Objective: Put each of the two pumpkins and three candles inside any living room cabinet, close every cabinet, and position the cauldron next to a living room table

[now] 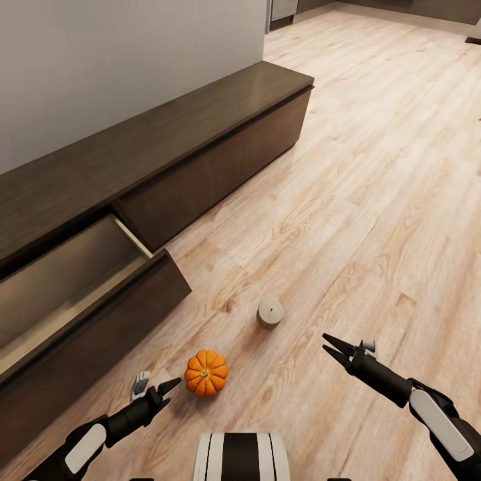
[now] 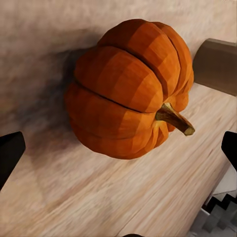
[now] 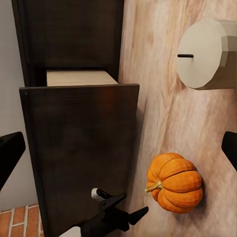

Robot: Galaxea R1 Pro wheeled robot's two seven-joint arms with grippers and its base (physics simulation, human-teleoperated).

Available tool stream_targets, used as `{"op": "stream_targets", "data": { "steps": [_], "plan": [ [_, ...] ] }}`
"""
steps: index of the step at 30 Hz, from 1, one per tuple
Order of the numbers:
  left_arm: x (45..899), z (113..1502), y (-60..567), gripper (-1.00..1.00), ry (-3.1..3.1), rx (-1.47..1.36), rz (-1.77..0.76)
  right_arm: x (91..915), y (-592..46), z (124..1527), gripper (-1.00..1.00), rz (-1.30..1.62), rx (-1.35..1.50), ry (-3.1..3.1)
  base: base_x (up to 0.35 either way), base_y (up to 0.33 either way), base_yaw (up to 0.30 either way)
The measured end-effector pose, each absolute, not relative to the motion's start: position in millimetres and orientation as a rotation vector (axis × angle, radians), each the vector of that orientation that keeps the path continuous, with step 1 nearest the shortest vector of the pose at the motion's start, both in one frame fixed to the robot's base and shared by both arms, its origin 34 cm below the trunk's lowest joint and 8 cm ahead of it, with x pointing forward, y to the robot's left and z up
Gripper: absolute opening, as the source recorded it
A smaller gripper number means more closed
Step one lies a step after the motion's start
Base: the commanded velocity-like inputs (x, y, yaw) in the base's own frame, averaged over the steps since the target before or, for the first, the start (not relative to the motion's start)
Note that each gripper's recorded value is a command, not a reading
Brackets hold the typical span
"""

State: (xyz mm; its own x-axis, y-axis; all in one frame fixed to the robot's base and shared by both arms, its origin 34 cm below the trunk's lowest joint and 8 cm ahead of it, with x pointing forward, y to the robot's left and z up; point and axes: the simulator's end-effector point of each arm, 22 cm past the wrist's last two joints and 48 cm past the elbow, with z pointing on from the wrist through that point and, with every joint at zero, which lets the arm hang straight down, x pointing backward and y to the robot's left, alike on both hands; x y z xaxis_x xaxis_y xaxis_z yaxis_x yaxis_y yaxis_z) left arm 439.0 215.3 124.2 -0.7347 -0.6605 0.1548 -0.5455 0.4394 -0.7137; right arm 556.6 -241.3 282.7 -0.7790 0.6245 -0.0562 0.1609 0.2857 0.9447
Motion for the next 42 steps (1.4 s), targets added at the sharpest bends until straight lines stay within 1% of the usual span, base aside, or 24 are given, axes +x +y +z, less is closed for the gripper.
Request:
{"op": "stream_targets", "data": {
  "steps": [20,24,29,34,36,42],
  "plan": [
    [414.4,99.5,214.7,1.00,2.583,-1.125,-1.160,541.5,-241.3,250.1,1.00,1.502,0.765,2.188,0.000,0.000,0.000],
    [411.3,96.8,214.5,1.00,2.588,-1.132,-1.159,545.1,-236.7,253.9,1.00,1.513,0.741,2.183,0.000,0.000,0.000],
    [412.6,97.3,214.5,1.00,2.585,-1.130,-1.161,561.7,-210.7,297.6,1.00,1.603,0.618,2.109,0.000,0.000,0.000],
    [413.0,97.5,213.9,1.00,2.585,-1.128,-1.163,551.9,-167.4,363.4,1.00,1.783,0.467,2.048,0.000,0.000,0.000],
    [413.0,97.5,213.8,1.00,2.585,-1.127,-1.163,547.4,-159.3,376.5,1.00,1.835,0.449,2.041,0.000,0.000,0.000],
    [405.0,90.5,213.7,1.00,2.600,-1.145,-1.159,543.1,-156.1,372.5,1.00,1.865,0.469,2.048,0.000,0.000,0.000]
  ]
}}
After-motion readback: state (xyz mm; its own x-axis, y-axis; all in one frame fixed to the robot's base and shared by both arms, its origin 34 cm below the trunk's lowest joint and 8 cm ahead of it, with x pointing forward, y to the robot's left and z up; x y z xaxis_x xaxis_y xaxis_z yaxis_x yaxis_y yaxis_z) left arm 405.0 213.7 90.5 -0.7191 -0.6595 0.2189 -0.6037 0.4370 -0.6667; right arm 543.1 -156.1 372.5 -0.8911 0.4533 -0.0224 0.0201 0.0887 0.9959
